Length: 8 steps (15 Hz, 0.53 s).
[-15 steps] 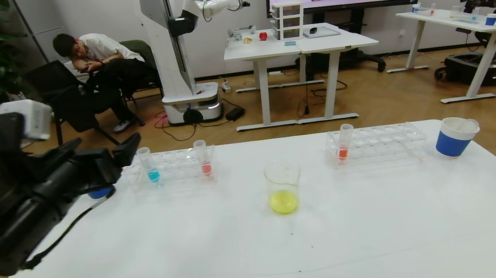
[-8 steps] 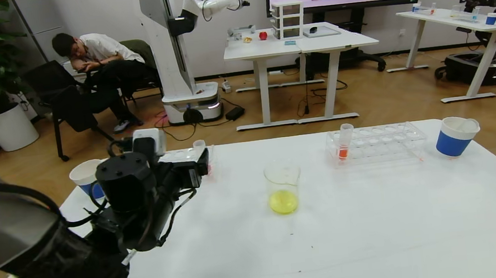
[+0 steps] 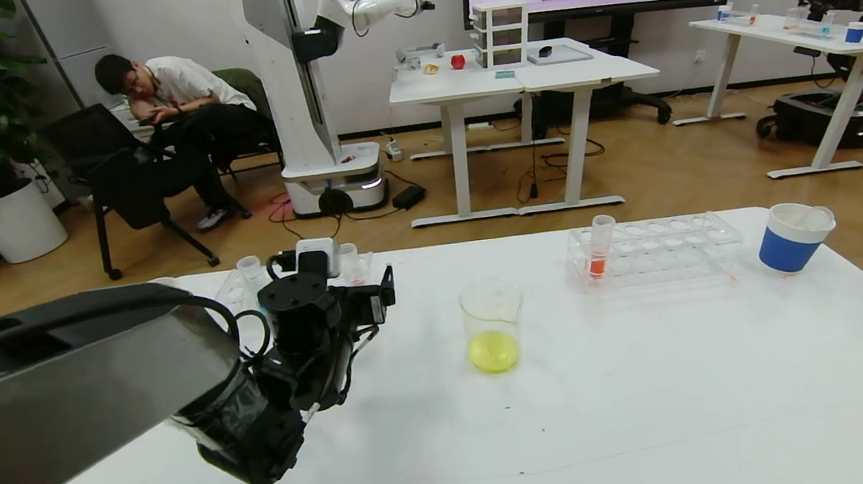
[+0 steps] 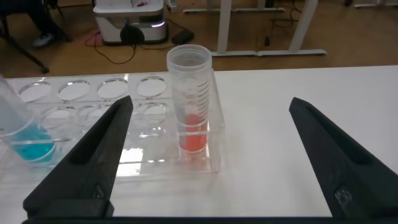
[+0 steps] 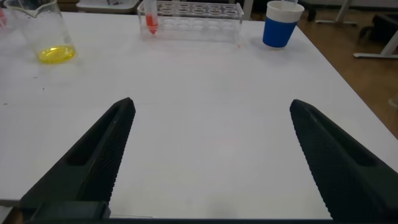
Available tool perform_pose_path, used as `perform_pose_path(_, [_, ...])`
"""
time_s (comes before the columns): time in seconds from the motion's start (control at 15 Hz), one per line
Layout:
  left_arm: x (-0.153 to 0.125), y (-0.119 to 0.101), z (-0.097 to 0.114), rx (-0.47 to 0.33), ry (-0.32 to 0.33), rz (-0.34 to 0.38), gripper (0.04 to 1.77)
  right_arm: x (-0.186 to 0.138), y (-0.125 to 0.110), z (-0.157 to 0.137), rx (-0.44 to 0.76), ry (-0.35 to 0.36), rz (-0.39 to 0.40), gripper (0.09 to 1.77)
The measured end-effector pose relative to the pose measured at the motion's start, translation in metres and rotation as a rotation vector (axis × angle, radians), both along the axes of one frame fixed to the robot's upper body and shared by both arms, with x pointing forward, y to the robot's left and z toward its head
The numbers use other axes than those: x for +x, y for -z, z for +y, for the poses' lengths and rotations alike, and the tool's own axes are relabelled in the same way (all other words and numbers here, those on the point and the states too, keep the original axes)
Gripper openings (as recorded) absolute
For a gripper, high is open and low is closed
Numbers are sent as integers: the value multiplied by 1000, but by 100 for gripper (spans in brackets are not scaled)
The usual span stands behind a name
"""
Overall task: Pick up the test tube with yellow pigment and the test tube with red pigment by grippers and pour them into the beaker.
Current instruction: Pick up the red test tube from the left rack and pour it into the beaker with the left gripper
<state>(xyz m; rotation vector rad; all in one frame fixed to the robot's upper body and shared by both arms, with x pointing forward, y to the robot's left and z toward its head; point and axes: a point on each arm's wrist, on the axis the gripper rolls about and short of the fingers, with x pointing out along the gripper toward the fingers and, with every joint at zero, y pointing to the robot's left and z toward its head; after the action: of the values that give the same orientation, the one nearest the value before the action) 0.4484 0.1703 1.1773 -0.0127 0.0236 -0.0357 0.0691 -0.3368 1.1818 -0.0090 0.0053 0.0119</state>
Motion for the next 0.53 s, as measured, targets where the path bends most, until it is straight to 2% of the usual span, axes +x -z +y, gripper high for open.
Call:
perform_pose_path(0.27, [31,7,-5,-12,-18,-38,175,0,0,0,0,0,0,174])
perform_pose_path(0.53, [47,12,0,-16,-40,-51,175,0,0,0,0,0,0,174])
